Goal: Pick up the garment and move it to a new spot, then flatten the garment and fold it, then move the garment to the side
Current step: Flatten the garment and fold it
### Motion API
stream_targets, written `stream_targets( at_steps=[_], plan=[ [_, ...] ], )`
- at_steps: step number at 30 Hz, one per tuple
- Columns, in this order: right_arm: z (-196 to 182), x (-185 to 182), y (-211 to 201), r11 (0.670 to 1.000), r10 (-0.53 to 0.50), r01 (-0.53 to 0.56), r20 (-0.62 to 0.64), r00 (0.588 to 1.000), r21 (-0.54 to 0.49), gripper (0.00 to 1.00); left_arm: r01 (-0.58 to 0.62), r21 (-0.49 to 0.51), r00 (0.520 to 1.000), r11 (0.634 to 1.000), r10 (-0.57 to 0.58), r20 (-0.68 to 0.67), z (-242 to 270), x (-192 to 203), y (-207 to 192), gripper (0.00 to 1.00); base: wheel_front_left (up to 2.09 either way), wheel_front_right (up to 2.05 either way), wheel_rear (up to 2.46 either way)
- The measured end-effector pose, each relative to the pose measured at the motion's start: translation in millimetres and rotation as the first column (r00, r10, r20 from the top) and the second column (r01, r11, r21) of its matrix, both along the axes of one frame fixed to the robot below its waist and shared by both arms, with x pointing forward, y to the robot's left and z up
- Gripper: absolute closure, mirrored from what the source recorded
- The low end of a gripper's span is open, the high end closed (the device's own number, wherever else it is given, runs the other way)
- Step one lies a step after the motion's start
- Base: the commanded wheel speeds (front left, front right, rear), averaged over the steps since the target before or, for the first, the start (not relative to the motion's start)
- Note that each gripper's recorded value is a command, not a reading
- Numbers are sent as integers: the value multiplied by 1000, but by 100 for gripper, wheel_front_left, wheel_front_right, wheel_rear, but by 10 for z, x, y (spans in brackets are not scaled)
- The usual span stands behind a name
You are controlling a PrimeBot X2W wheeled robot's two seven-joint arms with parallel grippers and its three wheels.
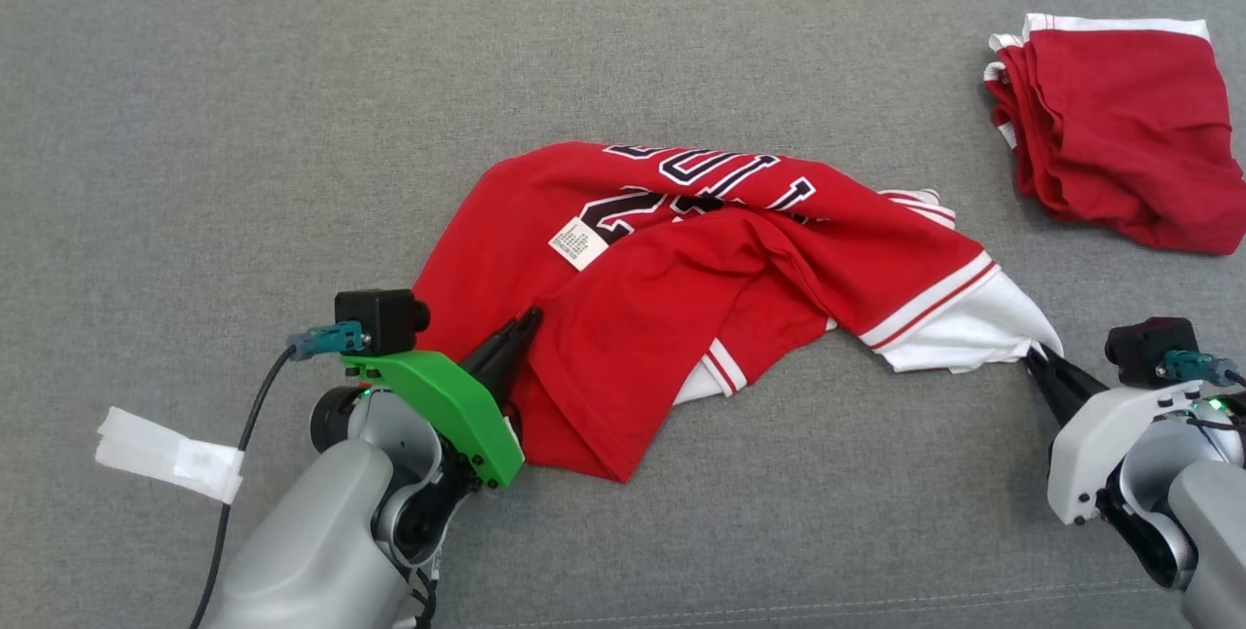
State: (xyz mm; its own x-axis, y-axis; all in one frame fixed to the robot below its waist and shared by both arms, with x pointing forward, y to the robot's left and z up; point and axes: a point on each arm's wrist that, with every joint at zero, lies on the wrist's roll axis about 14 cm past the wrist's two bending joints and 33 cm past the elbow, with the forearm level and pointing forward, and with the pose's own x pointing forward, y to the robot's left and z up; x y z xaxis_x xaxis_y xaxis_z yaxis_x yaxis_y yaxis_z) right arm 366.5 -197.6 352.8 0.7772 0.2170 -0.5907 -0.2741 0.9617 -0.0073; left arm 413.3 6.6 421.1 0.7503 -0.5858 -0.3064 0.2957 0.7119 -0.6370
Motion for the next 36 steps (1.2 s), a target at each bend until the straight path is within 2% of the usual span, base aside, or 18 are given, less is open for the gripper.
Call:
stream_targets(
  at_steps=[2,5,8,11,14,17,18,19,20,24,27,29,31,34,36],
  plan=[
    [152,144,30,998,-29,26,55,998,55,100,-15,-11,999,1000,16,47,136,71,48,100,0,0,0],
    [656,521,18,992,-56,29,225,973,123,100,-36,-17,983,999,38,182,537,295,193,100,0,0,0],
    [1232,781,-66,982,-77,6,373,925,190,100,-46,-5,939,999,45,342,1058,496,365,100,0,0,0],
    [1607,812,49,946,-106,-40,424,900,321,100,-46,-6,892,999,44,450,1490,533,483,100,0,0,0],
    [2015,768,255,884,-123,-117,466,876,452,100,-26,9,857,1000,18,515,1802,464,567,100,0,0,0],
    [2550,688,226,839,-152,-190,554,819,510,100,4,37,808,999,-25,589,2147,352,609,100,0,0,0],
    [2759,646,173,828,-164,-215,590,791,518,100,21,40,789,999,-41,614,2278,296,595,100,0,0,0],
    [3174,534,59,809,-188,-266,659,728,524,100,52,45,749,998,-68,659,2536,187,572,100,0,0,0],
    [3358,461,11,806,-188,-291,688,701,516,100,63,54,726,997,-83,683,2665,129,572,100,0,0,0],
    [3933,41,81,752,-143,-431,761,632,499,100,91,86,618,992,-124,777,3181,-150,595,100,0,0,0],
    [4241,-291,162,712,-101,-518,798,594,475,100,140,93,556,986,-156,816,3497,-426,576,100,0,0,0],
    [4327,-440,123,720,-71,-525,801,595,454,100,152,97,534,984,-164,829,3670,-570,578,100,0,0,0],
    [4303,-522,42,745,-49,-499,783,621,443,100,166,88,545,982,-166,822,3764,-643,577,100,0,0,0],
    [4154,-502,-106,756,-88,-420,713,695,503,100,162,98,606,982,-177,776,3713,-592,589,100,0,0,0],
    [4050,-433,-174,744,-123,-374,664,738,553,100,157,96,658,983,-177,732,3617,-494,606,100,0,0,0]
  ],
)
